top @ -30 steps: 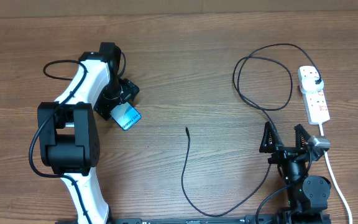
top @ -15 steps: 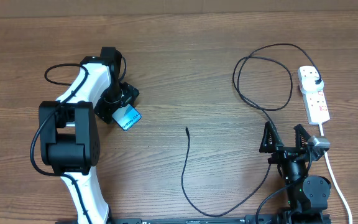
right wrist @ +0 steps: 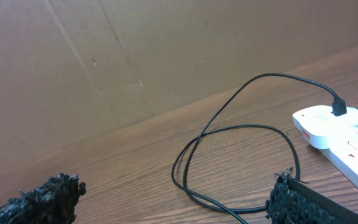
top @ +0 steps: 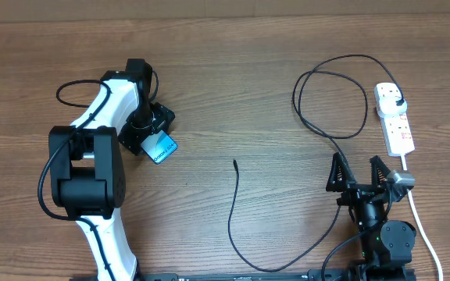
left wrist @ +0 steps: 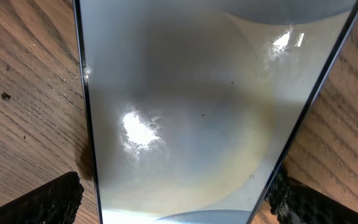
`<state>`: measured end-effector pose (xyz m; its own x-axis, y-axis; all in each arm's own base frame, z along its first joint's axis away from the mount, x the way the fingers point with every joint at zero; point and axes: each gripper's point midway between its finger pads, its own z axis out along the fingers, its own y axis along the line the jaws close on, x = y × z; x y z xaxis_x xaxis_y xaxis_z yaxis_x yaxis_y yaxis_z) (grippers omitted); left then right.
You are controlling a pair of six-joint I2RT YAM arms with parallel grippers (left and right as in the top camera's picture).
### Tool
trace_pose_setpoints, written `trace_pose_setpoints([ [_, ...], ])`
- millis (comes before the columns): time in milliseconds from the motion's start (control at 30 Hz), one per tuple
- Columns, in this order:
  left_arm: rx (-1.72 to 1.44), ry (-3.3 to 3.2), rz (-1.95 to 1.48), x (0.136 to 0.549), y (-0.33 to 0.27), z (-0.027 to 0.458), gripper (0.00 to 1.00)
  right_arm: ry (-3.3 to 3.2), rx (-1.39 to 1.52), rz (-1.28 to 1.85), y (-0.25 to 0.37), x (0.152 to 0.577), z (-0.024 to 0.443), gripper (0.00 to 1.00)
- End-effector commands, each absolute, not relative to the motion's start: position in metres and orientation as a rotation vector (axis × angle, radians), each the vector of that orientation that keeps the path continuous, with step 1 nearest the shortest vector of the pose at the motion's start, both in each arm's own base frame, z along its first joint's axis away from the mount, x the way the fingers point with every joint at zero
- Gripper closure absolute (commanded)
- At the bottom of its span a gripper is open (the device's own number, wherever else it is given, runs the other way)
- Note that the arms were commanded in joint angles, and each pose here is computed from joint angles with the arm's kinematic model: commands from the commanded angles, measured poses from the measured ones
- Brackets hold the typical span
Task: Plug charger to phone and switch on socket
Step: 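Close the left gripper on the phone's sides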
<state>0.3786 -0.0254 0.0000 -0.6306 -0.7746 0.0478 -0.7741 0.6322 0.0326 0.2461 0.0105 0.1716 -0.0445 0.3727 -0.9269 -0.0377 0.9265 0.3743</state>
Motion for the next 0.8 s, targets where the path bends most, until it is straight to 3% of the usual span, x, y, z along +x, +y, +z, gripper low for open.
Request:
trace_pose_setpoints([
  [0, 1.338, -2.718, -0.091, 0.368, -0.019, -0.026, 0.00, 1.583, 0.264, 0.330, 0.010, 0.246, 0.169, 0.00],
  [767, 1.368, -2.688, -0.010, 0.371, -0.009, -0.026, 0.00, 1.583, 0.264, 0.330, 0.010, 0.246, 0.169, 0.00],
])
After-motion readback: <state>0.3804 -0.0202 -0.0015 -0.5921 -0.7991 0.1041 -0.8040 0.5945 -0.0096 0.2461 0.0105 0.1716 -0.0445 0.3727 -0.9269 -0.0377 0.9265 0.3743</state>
